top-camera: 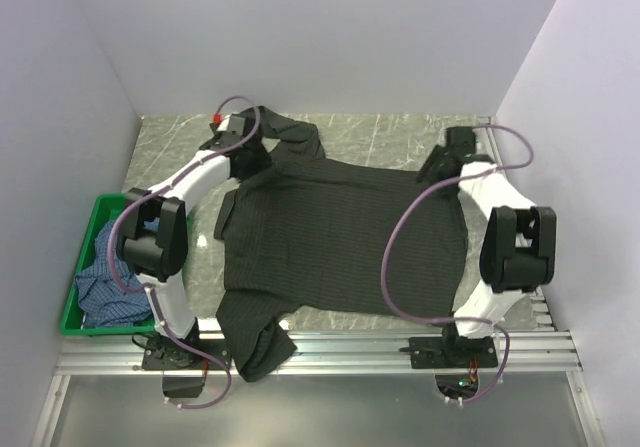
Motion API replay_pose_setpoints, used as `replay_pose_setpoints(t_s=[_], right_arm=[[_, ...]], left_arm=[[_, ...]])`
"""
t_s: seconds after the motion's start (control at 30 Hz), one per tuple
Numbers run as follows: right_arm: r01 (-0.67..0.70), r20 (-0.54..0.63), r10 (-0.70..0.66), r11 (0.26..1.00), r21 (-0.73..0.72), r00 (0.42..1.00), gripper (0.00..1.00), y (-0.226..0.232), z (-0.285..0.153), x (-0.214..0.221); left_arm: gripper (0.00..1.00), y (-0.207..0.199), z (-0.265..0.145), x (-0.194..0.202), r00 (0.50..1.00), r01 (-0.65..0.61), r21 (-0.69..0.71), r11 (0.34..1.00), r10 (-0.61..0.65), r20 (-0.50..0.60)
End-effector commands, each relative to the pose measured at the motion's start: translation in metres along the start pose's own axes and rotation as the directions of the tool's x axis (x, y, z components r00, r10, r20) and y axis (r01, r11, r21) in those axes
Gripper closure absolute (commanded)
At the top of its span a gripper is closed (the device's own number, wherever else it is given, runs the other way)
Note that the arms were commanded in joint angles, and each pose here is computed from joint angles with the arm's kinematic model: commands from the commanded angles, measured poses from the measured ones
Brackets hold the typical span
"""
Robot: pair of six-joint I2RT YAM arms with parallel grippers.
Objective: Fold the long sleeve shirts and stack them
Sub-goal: Fold the shirt
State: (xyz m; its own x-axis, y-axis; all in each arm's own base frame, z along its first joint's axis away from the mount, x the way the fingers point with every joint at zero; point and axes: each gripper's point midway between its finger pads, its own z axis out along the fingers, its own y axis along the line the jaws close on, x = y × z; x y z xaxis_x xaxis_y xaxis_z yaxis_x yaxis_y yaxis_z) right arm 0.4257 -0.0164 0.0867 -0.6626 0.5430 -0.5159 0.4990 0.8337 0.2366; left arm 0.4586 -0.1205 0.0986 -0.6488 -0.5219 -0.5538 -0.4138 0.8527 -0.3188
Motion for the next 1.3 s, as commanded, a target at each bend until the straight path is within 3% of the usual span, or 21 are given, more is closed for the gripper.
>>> replay_pose_setpoints(t_s=[0.0, 0.17, 0.47, 0.73, 0.93, 1.13, 1.27], right_arm=[[0.001, -0.041, -0.006, 0.992, -0.127, 0.999, 0.29, 0.041, -0.021, 0.047], [0.054, -0.104, -0.072, 0.984, -0.168, 0.992, 0.29, 0.058, -0.037, 0.122], [0.133, -0.165, -0.151, 0.984, -0.116, 0.975, 0.31, 0.026, -0.032, 0.166], [0.138, -0.181, -0.153, 0.986, -0.093, 0.971, 0.32, 0.027, -0.011, 0.153], [0.124, -0.198, -0.132, 0.991, -0.052, 0.971, 0.35, 0.031, 0.018, 0.118], [0.111, -0.181, -0.123, 0.991, -0.073, 0.976, 0.35, 0.058, 0.038, 0.079], [0.131, -0.117, -0.145, 0.984, -0.117, 0.983, 0.31, 0.077, 0.03, 0.051]], left_arm=[[0.36, -0.059, -0.025, -0.013, 0.994, -0.093, 0.182, 0.979, 0.081, 0.071], [0.46, -0.08, 0.014, 0.004, 0.992, -0.121, 0.201, 0.972, 0.113, 0.051], [0.52, -0.079, 0.073, 0.006, 0.989, -0.13, 0.133, 0.983, 0.12, 0.084], [0.49, -0.057, 0.112, 0.011, 0.998, -0.059, 0.075, 0.995, 0.058, 0.019], [0.45, -0.037, 0.136, 0.001, 0.999, 0.04, 0.073, 0.997, -0.038, -0.035], [0.36, -0.042, 0.147, -0.033, 0.994, 0.107, 0.15, 0.983, -0.104, -0.027], [0.22, -0.061, 0.134, -0.063, 0.994, 0.101, 0.25, 0.963, -0.11, 0.023]])
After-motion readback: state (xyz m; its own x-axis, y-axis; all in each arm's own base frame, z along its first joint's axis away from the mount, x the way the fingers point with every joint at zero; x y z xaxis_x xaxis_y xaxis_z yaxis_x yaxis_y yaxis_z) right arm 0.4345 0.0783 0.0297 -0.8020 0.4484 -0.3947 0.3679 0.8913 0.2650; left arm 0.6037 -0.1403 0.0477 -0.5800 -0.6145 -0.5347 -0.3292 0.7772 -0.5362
